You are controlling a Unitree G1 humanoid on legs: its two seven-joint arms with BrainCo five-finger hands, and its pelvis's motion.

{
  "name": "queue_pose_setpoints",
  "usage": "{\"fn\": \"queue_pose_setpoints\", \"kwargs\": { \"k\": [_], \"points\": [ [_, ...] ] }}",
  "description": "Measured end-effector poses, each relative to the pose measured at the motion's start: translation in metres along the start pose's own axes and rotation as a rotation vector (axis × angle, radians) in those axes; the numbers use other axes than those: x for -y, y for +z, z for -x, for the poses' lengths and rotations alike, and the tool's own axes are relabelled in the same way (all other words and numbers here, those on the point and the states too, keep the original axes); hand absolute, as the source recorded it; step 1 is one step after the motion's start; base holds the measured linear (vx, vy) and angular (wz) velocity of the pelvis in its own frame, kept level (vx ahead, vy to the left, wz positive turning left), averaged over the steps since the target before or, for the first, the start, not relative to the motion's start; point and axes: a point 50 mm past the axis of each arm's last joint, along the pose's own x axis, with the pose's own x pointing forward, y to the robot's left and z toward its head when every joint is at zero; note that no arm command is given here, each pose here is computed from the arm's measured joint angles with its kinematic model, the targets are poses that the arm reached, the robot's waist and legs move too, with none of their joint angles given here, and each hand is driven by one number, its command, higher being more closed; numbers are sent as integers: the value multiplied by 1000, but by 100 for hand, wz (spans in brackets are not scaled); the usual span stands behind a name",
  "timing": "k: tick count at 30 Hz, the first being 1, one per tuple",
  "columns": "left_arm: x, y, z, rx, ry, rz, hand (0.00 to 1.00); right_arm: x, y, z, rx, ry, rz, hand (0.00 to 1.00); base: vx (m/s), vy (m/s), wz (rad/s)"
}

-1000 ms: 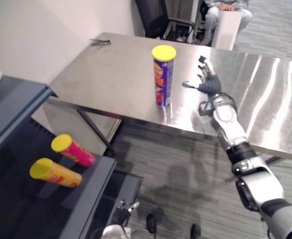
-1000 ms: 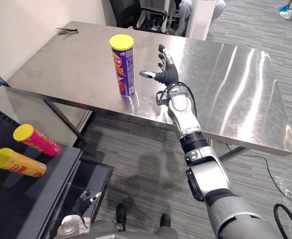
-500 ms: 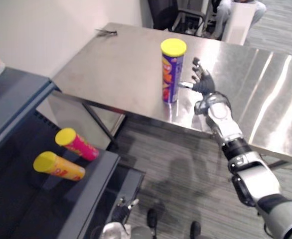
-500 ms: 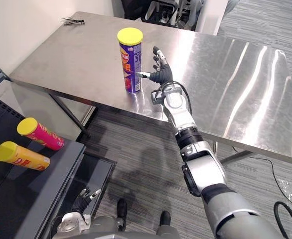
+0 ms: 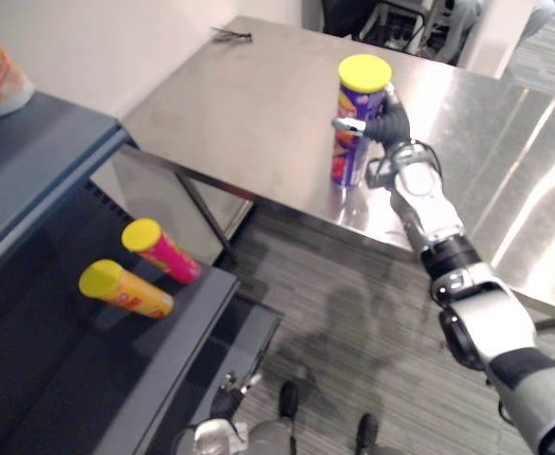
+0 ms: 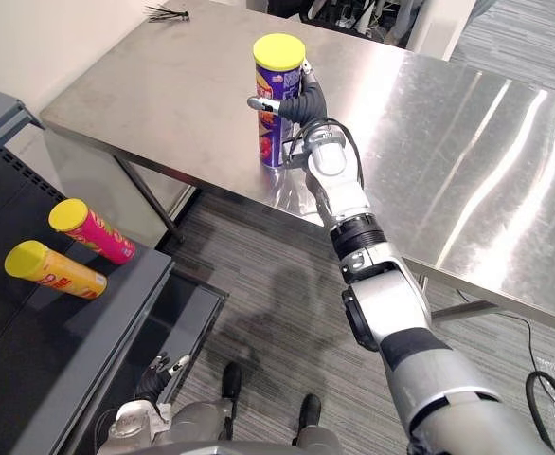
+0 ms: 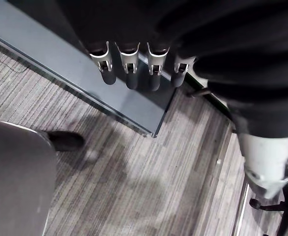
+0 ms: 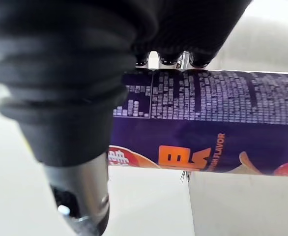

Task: Put the gum and the chips on the shelf.

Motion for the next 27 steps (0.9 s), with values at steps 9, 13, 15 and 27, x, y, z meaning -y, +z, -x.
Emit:
{"fn": "queue_pose_setpoints", "kwargs": {
  "k": [9, 13, 15, 27],
  "points": [
    [0, 1, -1, 1, 0, -2, 0, 2, -2, -1, -12, -14, -4, 100, -34, -14, 6],
    [0, 1, -1, 2, -2, -3, 0, 1, -2, -1, -15, -5, -4, 100, -8, -27, 0],
    [0, 1, -1, 0, -2, -5, 0, 1, -3, 0, -18, -5, -5, 100, -3, -16, -1],
    [0, 0, -1, -14, -1, -13, 0, 0, -21, 17, -28, -7, -33, 100, -5, 4, -8]
  ]
}}
